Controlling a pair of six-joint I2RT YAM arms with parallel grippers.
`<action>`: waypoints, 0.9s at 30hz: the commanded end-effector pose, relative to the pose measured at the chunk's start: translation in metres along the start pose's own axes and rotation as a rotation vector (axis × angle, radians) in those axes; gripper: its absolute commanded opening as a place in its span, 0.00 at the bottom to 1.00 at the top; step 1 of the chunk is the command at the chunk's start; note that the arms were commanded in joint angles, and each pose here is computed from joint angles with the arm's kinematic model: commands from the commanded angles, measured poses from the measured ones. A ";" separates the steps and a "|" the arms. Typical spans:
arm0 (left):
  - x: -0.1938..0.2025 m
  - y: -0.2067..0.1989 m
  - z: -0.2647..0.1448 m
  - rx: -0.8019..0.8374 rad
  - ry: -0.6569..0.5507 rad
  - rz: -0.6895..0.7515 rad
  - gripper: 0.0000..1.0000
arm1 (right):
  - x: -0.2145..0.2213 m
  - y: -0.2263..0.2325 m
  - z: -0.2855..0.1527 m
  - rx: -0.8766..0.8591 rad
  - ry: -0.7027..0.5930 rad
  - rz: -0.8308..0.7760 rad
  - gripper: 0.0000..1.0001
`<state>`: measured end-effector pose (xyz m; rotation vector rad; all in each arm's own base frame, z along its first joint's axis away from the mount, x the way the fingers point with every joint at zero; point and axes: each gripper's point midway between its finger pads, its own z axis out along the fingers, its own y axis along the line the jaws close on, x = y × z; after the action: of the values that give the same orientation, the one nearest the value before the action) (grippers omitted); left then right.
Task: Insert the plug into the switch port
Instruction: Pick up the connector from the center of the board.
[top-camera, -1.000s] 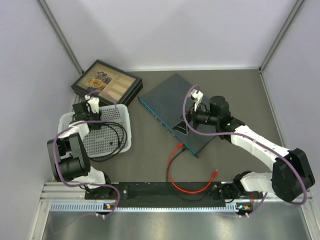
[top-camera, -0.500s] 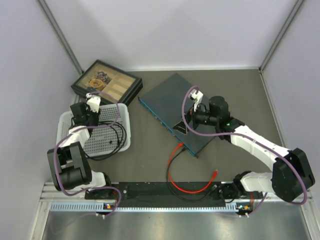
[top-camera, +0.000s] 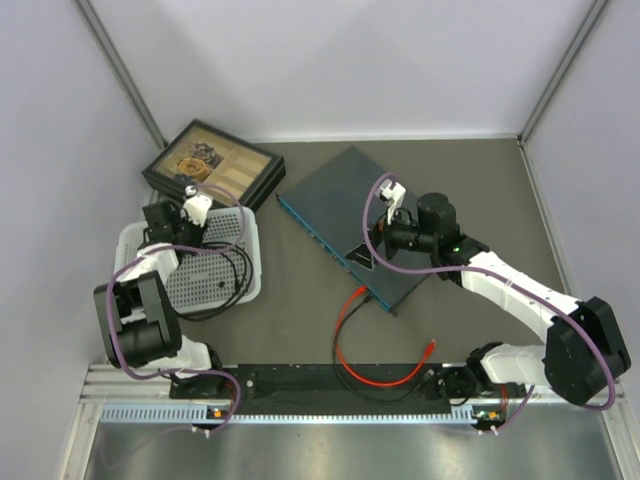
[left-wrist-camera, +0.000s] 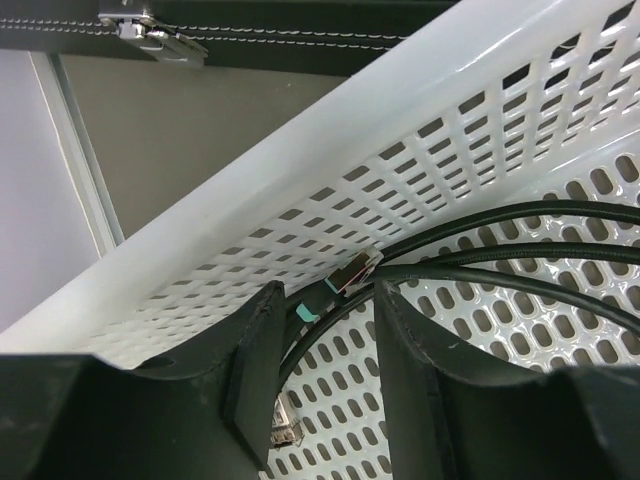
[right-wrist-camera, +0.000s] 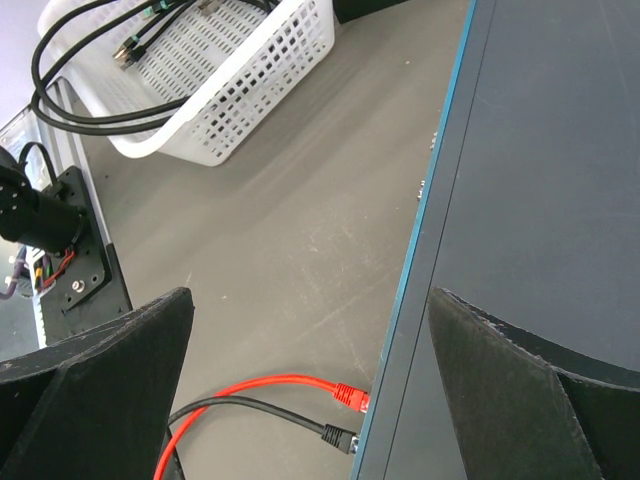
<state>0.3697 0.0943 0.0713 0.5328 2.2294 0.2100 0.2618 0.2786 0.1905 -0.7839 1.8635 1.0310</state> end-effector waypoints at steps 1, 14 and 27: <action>-0.006 -0.009 0.009 0.047 -0.036 0.058 0.45 | -0.013 0.011 -0.002 -0.024 -0.045 -0.056 0.99; 0.012 -0.030 0.029 0.075 0.071 0.101 0.51 | -0.009 0.008 0.002 -0.023 -0.028 -0.045 0.99; 0.022 -0.050 0.034 0.090 0.187 0.119 0.29 | -0.009 0.008 0.002 -0.026 -0.029 -0.045 0.99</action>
<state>0.3876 0.0782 0.0433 0.6770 2.2864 0.3144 0.2619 0.2786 0.1904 -0.7837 1.8640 1.0306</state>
